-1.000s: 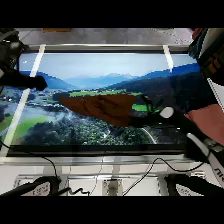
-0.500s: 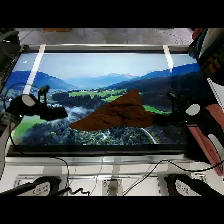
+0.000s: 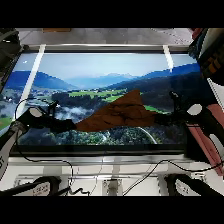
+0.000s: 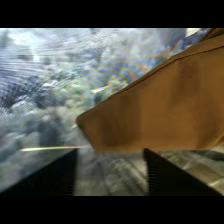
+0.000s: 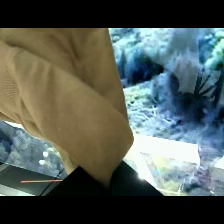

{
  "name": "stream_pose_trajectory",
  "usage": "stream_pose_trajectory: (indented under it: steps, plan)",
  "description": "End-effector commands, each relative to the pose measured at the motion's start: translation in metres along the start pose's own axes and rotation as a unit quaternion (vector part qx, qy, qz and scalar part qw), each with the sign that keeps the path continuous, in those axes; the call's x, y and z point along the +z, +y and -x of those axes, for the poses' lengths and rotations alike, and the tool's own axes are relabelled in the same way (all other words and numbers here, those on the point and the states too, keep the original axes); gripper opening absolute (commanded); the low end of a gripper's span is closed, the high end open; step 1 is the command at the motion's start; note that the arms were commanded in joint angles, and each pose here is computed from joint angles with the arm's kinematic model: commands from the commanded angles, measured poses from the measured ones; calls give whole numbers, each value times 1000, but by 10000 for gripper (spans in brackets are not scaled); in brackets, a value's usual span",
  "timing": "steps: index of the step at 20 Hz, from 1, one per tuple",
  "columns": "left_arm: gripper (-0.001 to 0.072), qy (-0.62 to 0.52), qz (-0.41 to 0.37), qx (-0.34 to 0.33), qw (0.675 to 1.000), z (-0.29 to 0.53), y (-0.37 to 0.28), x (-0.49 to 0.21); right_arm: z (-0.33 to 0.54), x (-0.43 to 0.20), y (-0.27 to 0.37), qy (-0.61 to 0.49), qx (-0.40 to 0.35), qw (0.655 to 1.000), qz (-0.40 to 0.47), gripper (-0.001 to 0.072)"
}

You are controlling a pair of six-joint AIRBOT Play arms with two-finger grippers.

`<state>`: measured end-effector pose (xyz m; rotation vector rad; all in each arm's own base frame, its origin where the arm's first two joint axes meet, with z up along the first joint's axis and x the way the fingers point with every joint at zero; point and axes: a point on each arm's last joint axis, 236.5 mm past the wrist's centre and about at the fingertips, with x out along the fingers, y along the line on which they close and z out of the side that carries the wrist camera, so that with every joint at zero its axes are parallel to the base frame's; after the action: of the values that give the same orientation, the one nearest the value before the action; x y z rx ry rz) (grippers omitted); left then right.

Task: Fold the clothes and pants, and hang the long-sleeved shirts on hangers.

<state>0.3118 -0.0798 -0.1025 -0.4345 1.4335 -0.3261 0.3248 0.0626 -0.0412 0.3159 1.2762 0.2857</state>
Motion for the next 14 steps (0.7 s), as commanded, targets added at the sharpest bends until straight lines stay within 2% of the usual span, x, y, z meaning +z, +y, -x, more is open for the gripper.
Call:
stream_pose_trajectory:
  steps: [1, 4, 5, 6, 7, 8, 12, 14]
  plan:
    - [346, -20, 30, -24, 999, -11, -5, 10, 0, 2, 0, -3, 1, 1000, -2, 24]
    - [339, -84, 53, -19, 995, -10, 0, 41, 0, 4, 0, -8, 1, 1000, -3, 24]
    - [269, -98, 63, -25, 993, -9, -2, 48, 0, 4, 0, -9, 0, 1000, -3, 24]
    - [118, -105, 71, -33, 991, -8, -5, 52, 0, 5, 0, -11, 0, 1000, -3, 24]
    - [41, -109, 72, -40, 991, -7, -8, 54, 0, 5, 0, -11, 0, 1000, -3, 24]
    - [13, -113, 67, -49, 990, -6, -13, 56, 0, 6, 1, -13, 3, 1000, -5, 24]
    - [12, -173, 33, -75, 981, 30, -38, 92, 18, 42, 8, -68, 3, 998, 3, 24]
    - [11, -248, -25, -76, 965, 88, -63, 132, 53, 88, 20, -130, 0, 991, 28, 24]
